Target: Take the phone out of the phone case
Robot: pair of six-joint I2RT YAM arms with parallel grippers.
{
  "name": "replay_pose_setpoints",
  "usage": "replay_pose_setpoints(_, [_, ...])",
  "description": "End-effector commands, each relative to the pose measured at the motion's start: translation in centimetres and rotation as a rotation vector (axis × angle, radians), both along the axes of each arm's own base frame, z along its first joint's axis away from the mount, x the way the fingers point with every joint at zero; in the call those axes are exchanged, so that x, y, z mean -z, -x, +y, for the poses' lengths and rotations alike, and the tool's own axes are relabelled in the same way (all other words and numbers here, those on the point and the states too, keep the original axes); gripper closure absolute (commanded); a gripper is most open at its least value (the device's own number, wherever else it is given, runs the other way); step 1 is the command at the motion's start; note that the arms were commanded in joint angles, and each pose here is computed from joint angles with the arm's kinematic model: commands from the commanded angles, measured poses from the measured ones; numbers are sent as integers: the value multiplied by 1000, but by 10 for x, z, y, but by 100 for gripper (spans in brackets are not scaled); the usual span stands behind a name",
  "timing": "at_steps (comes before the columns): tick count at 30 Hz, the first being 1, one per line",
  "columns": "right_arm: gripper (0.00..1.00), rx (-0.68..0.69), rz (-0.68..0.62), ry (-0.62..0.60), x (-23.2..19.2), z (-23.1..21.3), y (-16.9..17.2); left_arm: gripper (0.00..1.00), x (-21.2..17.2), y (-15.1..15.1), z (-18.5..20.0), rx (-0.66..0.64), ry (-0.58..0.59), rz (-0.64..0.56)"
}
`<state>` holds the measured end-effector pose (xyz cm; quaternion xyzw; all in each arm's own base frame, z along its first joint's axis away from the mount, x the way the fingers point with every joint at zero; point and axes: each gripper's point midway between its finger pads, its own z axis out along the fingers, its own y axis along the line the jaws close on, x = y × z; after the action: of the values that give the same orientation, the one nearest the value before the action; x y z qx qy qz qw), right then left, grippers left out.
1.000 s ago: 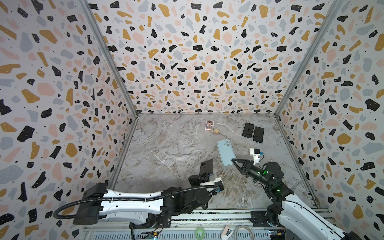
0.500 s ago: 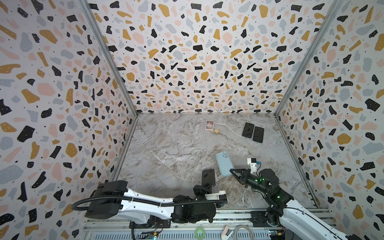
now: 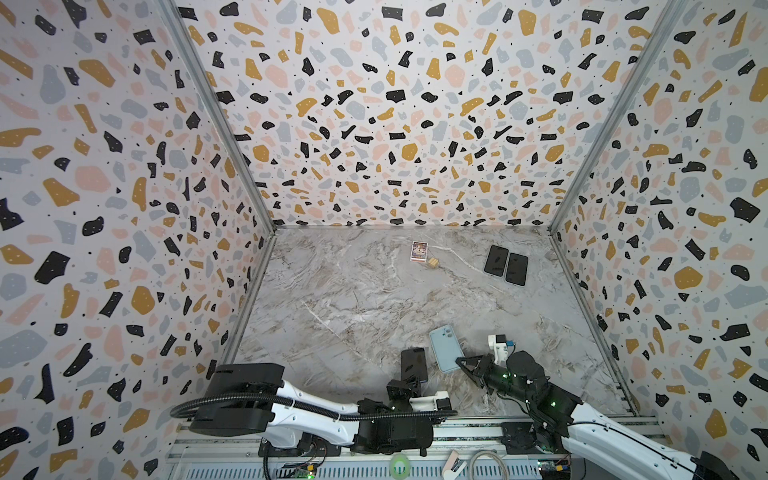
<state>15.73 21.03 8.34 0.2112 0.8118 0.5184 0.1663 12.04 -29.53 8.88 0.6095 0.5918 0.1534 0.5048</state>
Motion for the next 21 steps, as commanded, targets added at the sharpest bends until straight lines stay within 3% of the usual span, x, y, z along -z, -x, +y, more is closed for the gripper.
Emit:
replay_pose_setpoints(1, [100, 37, 17, 14, 4, 0, -1, 100, -5, 2, -8, -11, 49, 5])
replay_pose_setpoints(13, [100, 73, 68, 30, 23, 2, 12, 96, 29, 6, -10, 3, -123, 27])
replay_pose_setpoints(21, [100, 62, 88, 37, 33, 5, 17, 80, 33, 6, -9, -5, -141, 18])
